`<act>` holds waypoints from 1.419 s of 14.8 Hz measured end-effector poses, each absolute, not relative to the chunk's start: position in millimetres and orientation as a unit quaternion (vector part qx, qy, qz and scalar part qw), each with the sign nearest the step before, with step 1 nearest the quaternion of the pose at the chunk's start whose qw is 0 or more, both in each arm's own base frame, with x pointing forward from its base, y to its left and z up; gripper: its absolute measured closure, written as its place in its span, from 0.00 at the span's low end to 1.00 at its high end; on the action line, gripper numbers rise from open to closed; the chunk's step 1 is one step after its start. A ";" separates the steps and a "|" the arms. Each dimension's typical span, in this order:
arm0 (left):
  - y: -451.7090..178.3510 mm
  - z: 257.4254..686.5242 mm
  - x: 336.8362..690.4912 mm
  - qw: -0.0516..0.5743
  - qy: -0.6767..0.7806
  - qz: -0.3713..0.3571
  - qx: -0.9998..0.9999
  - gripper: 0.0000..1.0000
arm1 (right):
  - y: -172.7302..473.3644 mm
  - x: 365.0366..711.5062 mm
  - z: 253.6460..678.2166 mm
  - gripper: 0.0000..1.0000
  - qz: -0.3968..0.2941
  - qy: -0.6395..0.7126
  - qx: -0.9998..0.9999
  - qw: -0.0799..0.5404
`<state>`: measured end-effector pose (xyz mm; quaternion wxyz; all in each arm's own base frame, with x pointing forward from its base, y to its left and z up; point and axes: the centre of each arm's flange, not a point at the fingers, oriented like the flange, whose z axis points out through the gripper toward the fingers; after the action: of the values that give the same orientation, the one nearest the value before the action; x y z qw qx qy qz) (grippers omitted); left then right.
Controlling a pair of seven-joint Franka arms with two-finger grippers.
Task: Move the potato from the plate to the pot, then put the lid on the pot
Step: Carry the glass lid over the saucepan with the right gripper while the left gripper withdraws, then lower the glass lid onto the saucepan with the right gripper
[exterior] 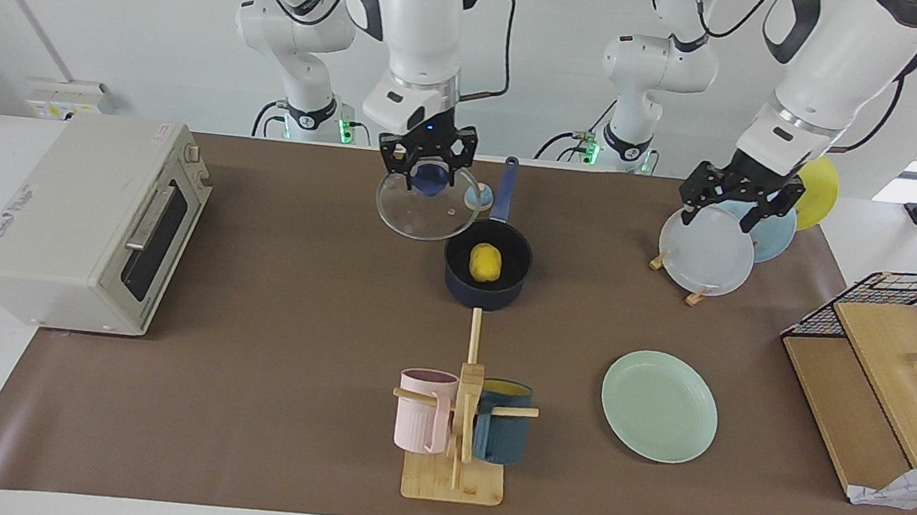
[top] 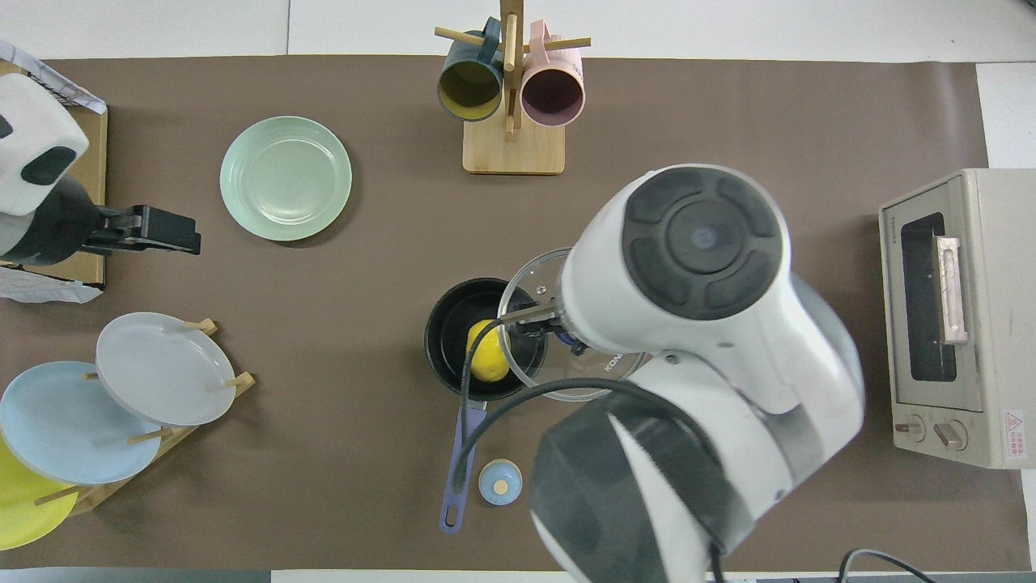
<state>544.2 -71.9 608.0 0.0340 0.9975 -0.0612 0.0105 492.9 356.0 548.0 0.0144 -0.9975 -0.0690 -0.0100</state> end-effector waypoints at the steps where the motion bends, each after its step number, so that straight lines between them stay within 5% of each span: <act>1: -57.8 607.5 543.6 0.033 -0.069 0.004 0.997 0.00 | 383.2 487.3 530.1 0.34 -0.019 -0.064 -0.998 0.010; 9: -48.1 618.4 533.0 0.002 -0.086 -0.022 0.996 0.00 | 452.7 476.1 435.1 0.34 -0.017 -0.075 -0.997 0.007; 21: -44.3 634.5 530.0 -0.002 -0.052 -0.028 0.998 0.00 | 452.9 476.0 414.0 0.34 -0.019 -0.082 -0.996 0.001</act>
<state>530.0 -44.3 634.5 -0.0018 0.9983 -0.0517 -0.0277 476.0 452.9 414.0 0.0012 -0.9964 -0.0821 -0.0188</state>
